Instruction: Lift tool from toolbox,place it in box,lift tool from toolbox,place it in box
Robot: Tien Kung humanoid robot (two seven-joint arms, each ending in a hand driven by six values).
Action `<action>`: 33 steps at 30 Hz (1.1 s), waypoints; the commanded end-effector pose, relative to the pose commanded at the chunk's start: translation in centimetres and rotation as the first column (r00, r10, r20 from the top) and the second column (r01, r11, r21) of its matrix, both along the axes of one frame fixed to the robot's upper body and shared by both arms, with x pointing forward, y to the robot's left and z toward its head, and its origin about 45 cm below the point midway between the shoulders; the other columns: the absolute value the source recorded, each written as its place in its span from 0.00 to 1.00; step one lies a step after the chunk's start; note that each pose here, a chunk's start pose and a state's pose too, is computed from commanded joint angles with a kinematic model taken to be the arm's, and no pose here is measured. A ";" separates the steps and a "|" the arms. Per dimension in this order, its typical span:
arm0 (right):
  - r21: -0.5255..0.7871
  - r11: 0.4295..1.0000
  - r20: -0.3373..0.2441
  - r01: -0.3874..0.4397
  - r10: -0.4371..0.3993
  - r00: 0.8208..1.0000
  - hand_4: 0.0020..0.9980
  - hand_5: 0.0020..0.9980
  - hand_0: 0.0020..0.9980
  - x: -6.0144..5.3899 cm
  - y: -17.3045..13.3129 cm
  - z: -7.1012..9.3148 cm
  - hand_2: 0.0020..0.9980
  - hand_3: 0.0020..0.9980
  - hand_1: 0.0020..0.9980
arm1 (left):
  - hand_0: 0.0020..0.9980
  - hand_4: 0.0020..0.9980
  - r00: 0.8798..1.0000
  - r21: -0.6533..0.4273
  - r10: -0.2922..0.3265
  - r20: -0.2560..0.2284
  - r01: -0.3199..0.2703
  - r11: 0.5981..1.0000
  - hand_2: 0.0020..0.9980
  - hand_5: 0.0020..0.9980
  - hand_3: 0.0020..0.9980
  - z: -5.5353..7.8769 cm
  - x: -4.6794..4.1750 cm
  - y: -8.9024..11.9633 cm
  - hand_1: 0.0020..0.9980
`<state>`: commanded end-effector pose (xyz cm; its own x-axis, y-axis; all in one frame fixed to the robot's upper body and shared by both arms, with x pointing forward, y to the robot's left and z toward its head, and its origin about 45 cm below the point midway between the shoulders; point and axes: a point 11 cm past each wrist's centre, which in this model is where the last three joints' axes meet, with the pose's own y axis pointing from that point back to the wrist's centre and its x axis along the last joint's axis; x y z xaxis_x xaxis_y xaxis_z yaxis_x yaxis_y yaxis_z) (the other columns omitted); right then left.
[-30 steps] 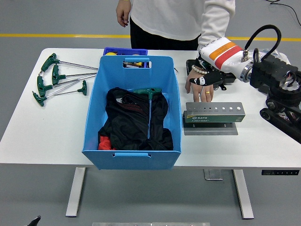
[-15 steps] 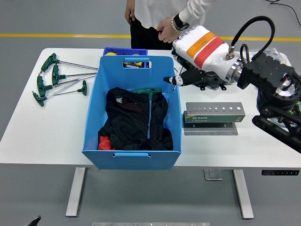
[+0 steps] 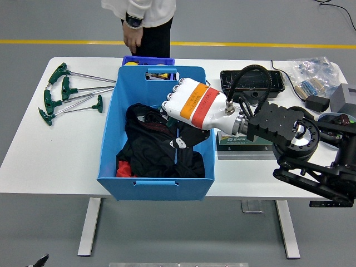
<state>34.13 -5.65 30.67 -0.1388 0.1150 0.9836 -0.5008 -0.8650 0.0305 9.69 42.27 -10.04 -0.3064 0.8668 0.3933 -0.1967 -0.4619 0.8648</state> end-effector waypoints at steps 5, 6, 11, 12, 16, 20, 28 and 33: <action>0.036 0.999 -0.015 -0.032 0.033 0.999 0.86 0.62 0.38 -0.5 0.3 -0.2 0.55 0.60 0.48 | 0.77 0.69 1.000 0.001 -0.001 0.002 0.001 1.000 0.80 0.57 0.70 0.0 0.09 0.0 0.78; 0.036 0.999 -0.017 -0.034 0.035 0.999 0.89 0.61 0.55 -0.5 0.3 -0.3 0.76 0.90 0.63 | 0.77 0.69 1.000 0.001 -0.001 0.002 0.001 1.000 0.80 0.57 0.70 0.0 0.11 0.0 0.78; 0.030 0.999 -0.031 -0.028 0.029 0.999 0.89 0.61 0.55 -0.5 0.2 -0.8 0.76 0.90 0.63 | 0.77 0.69 1.000 0.001 -0.003 0.001 0.003 1.000 0.80 0.57 0.70 0.0 0.13 0.0 0.78; 0.029 0.999 -0.033 -0.026 0.027 0.999 0.90 0.61 0.71 -0.4 0.2 -0.9 0.86 0.97 0.72 | 0.77 0.69 1.000 0.001 -0.003 0.000 0.003 1.000 0.80 0.57 0.70 0.0 0.11 0.0 0.78; 0.014 1.000 -0.043 0.006 -0.005 0.999 0.90 0.61 0.71 0.0 -0.3 -1.3 0.86 0.97 0.72 | 0.77 0.69 1.000 0.001 -0.006 -0.002 0.006 1.000 0.80 0.57 0.70 0.0 0.09 0.0 0.78; 0.001 0.999 -0.058 0.046 -0.046 0.997 0.90 0.61 0.76 0.6 -1.1 -1.8 0.88 0.98 0.76 | 0.77 0.69 1.000 0.001 -0.008 -0.003 0.008 1.000 0.80 0.57 0.70 0.0 0.06 0.0 0.78; 0.022 0.989 -0.088 0.146 -0.144 0.986 0.91 0.59 0.80 2.3 -3.5 -2.3 0.89 0.98 0.79 | 0.77 0.69 1.000 0.002 -0.010 -0.006 0.011 1.000 0.80 0.57 0.70 0.0 -0.04 0.0 0.78; 0.106 0.959 -0.160 0.264 -0.246 0.956 0.93 0.61 0.84 4.5 -6.5 -1.9 0.90 0.98 0.82 | 0.77 0.69 1.000 0.003 -0.014 -0.008 0.014 1.000 0.80 0.57 0.70 0.0 -0.01 0.0 0.78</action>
<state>38.60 -12.18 28.75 0.0234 0.0031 0.9997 -0.7035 -0.7105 0.0187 9.68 42.25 -10.05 -0.2913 0.8698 0.3983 -0.1961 -0.4618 0.8650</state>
